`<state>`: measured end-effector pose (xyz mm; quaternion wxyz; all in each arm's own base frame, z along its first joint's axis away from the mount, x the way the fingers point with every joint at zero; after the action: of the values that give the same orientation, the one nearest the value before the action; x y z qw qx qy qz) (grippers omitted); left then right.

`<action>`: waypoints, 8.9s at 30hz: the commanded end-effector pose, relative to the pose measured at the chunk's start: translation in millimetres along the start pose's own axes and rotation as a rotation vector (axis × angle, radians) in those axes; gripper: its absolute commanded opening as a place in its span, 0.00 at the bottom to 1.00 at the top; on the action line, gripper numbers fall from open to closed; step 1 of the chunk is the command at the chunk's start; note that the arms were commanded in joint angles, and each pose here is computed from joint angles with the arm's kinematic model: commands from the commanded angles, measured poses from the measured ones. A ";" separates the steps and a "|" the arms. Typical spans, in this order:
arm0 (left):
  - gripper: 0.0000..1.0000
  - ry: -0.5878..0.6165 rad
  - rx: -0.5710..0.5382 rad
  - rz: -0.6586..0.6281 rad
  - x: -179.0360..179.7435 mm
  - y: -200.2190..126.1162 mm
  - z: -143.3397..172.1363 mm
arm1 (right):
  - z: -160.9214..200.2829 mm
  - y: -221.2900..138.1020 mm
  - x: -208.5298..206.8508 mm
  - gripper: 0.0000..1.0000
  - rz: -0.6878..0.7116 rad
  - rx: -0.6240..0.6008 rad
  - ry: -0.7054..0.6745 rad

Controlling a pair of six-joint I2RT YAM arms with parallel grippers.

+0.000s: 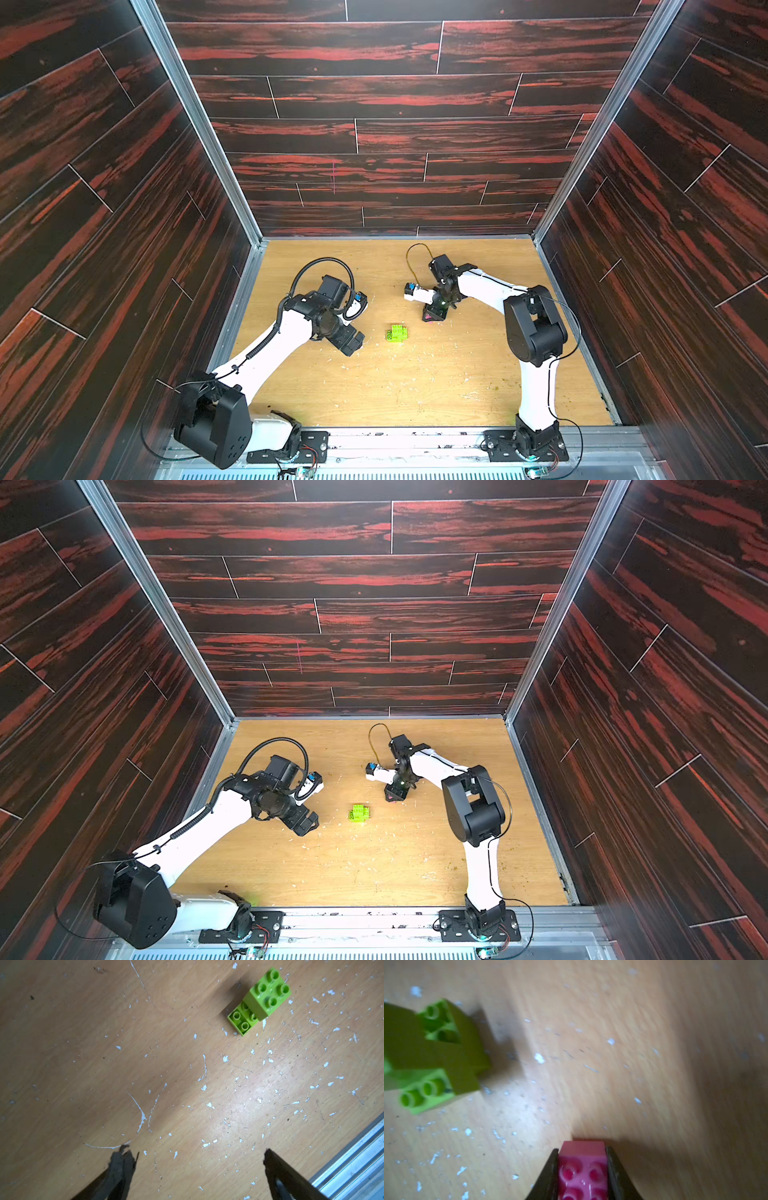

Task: Assemble the letter s with lego
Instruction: Place the lego brick at the center of the board, then pick up the lego brick from the center of the board, then assemble the lego brick with the lego brick.

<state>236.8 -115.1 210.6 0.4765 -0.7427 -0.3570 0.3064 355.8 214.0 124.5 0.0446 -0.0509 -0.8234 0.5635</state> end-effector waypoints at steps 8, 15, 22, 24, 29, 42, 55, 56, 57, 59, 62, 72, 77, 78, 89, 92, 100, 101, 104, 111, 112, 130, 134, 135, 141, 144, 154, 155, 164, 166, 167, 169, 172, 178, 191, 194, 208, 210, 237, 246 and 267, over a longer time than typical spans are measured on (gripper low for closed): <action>0.99 -0.016 -0.019 -0.019 -0.1 -9.2 7.6 | -21.3 6.1 8.2 0.36 -0.015 -0.082 -0.203; 0.99 -0.016 -0.019 -0.007 -0.3 -8.3 4.5 | -21.5 1.7 8.1 0.53 -0.015 -0.072 -0.208; 0.99 -0.005 -0.022 0.001 -1.2 -11.6 2.3 | -16.7 -56.5 9.9 0.63 0.097 -0.171 -0.176; 0.99 -0.003 -0.015 0.010 -1.6 -10.0 3.5 | -6.8 -79.9 7.7 0.64 0.133 -0.205 -0.141; 0.99 0.000 -0.006 0.039 -2.6 -6.0 1.0 | 39.7 -112.5 -12.9 0.64 0.228 -0.166 0.054; 0.98 -0.014 -0.031 0.090 -3.7 -0.5 -11.1 | 142.7 -109.3 -80.3 0.65 0.399 -0.073 0.294; 0.98 -0.039 -0.024 0.088 -3.7 0.6 -8.0 | 150.0 -68.5 -114.0 0.69 0.303 -0.108 0.396; 0.98 -0.040 -0.026 0.087 -3.6 0.0 -8.2 | 151.2 -65.8 -115.5 0.69 0.296 -0.100 0.405; 0.98 -0.040 -0.027 0.088 -3.8 -0.1 -8.2 | 152.6 -62.0 -116.9 0.69 0.290 -0.091 0.412; 0.98 -0.043 -0.032 0.088 -3.8 -0.4 -8.4 | 153.6 -58.3 -118.3 0.68 0.271 -0.093 0.419; 0.98 -0.050 -0.040 0.094 -3.9 0.3 -9.9 | 151.3 -53.1 -119.6 0.67 0.252 -0.101 0.419; 0.98 -0.041 -0.019 0.086 -3.9 -0.4 -6.5 | 147.8 -34.0 -123.0 0.50 0.201 -0.062 0.413; 0.98 -0.037 -0.010 0.080 -4.0 -1.2 -3.6 | 146.7 -29.6 -122.9 0.36 0.175 -0.047 0.421; 0.98 -0.037 -0.007 0.080 -4.0 -0.7 -2.7 | 147.0 -28.5 -122.3 0.35 0.170 -0.040 0.423; 0.98 -0.032 0.006 0.032 -3.1 -9.3 5.0 | 106.0 -69.9 -96.1 0.17 0.143 -0.124 0.264; 0.98 -0.036 0.000 0.018 -3.3 -12.3 9.0 | 86.1 -77.5 -74.0 0.18 0.078 -0.146 0.165; 0.98 -0.039 0.006 -0.016 -3.2 -16.9 22.0 | 36.8 -70.2 -24.1 0.20 0.031 -0.094 -0.129; 0.98 -0.038 0.007 -0.019 -3.3 -16.7 24.2 | 32.4 -67.5 -19.4 0.20 0.025 -0.087 -0.159; 0.98 -0.037 0.004 -0.023 -3.7 -16.7 29.2 | 23.1 -58.3 -8.2 0.21 -0.004 -0.041 -0.230; 0.98 -0.033 0.000 -0.038 -3.9 -15.5 39.6 | 7.9 -30.0 4.2 0.20 -0.096 0.022 -0.318; 0.98 -0.031 0.002 -0.039 -4.1 -15.6 40.6 | 7.5 -27.8 3.8 0.20 -0.099 0.026 -0.324; 0.98 -0.018 -0.011 -0.061 -4.2 -17.2 49.5 | -8.3 5.1 2.5 0.19 -0.106 0.042 -0.429; 0.98 -0.018 -0.007 -0.059 -4.4 -16.5 50.8 | -9.0 6.2 1.0 0.19 -0.104 0.042 -0.432; 0.98 -0.017 -0.005 -0.059 -4.4 -16.5 50.9 | -8.6 7.0 0.0 0.19 -0.102 0.046 -0.433; 0.98 -0.013 0.004 -0.062 -4.3 -17.2 51.6 | -9.2 9.6 -1.6 0.19 -0.142 0.046 -0.414; 0.98 -0.008 0.014 -0.066 -4.0 -16.8 53.2 | -4.0 10.7 0.5 0.19 -0.166 0.056 -0.395; 0.98 0.003 0.011 -0.058 -4.3 -15.9 51.6 | 4.9 8.6 7.6 0.19 -0.219 0.063 -0.350; 0.98 0.005 0.012 -0.058 -4.3 -15.5 52.0 | 5.6 9.0 7.9 0.19 -0.221 0.066 -0.348; 0.98 0.017 0.003 -0.039 -5.3 -14.9 51.0 | 21.9 12.4 13.5 0.19 -0.246 0.059 -0.311; 0.98 0.019 -0.003 -0.031 -5.8 -14.4 50.1 | 26.2 16.8 15.0 0.19 -0.255 0.066 -0.306; 0.98 0.020 -0.006 -0.025 -6.2 -14.6 49.2 | 27.2 18.6 16.0 0.19 -0.265 0.064 -0.302; 0.98 0.021 -0.014 -0.009 -7.3 -15.0 47.1 | 29.4 21.2 18.3 0.19 -0.275 0.062 -0.295; 0.98 0.020 -0.026 0.000 -7.9 -17.1 44.1 | 37.1 25.2 21.5 0.19 -0.262 0.125 -0.308; 0.98 0.028 -0.037 0.009 -8.0 -16.5 40.3 | 34.1 15.7 21.1 0.18 -0.217 0.113 -0.335; 0.98 0.063 -0.041 0.040 -9.5 -17.3 33.2 | 36.2 14.1 29.2 0.18 -0.200 0.140 -0.353; 0.98 0.065 -0.047 0.043 -9.6 -16.6 33.0 | 38.1 15.1 31.6 0.18 -0.188 0.154 -0.363; 0.98 0.072 -0.075 0.046 -10.2 -18.5 31.1 | 14.6 11.7 26.7 0.17 -0.163 0.090 -0.290; 0.98 0.067 -0.083 0.046 -10.2 -19.5 29.1 | 5.6 1.1 22.7 0.21 -0.134 0.049 -0.302; 0.99 -0.257 -0.293 -0.045 17.5 -38.5 -7.3 | -41.6 7.4 -19.4 0.28 0.003 -0.355 -0.285; 0.99 -0.455 -0.398 0.046 27.6 -31.9 -26.7 | -54.3 28.7 -15.5 0.30 -0.027 -0.422 -0.250; 0.90 -0.754 -0.386 0.332 40.2 35.7 -67.7 | -55.3 38.4 -12.3 0.53 -0.030 -0.401 -0.278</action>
<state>310.4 -121.1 188.7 0.1571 -0.6901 -0.4479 0.5463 377.3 273.1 112.3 -0.0765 0.0241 -0.9133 0.3993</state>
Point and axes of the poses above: each gripper's point midway between its finger pads, its own y axis out along the fingers, its own x axis along the line the jaws close on, z = x × y, the point moved 10 cm from there along -y, back along the fingers, and after that the axes turned 8 degrees about -y, right-handed, at the moved point
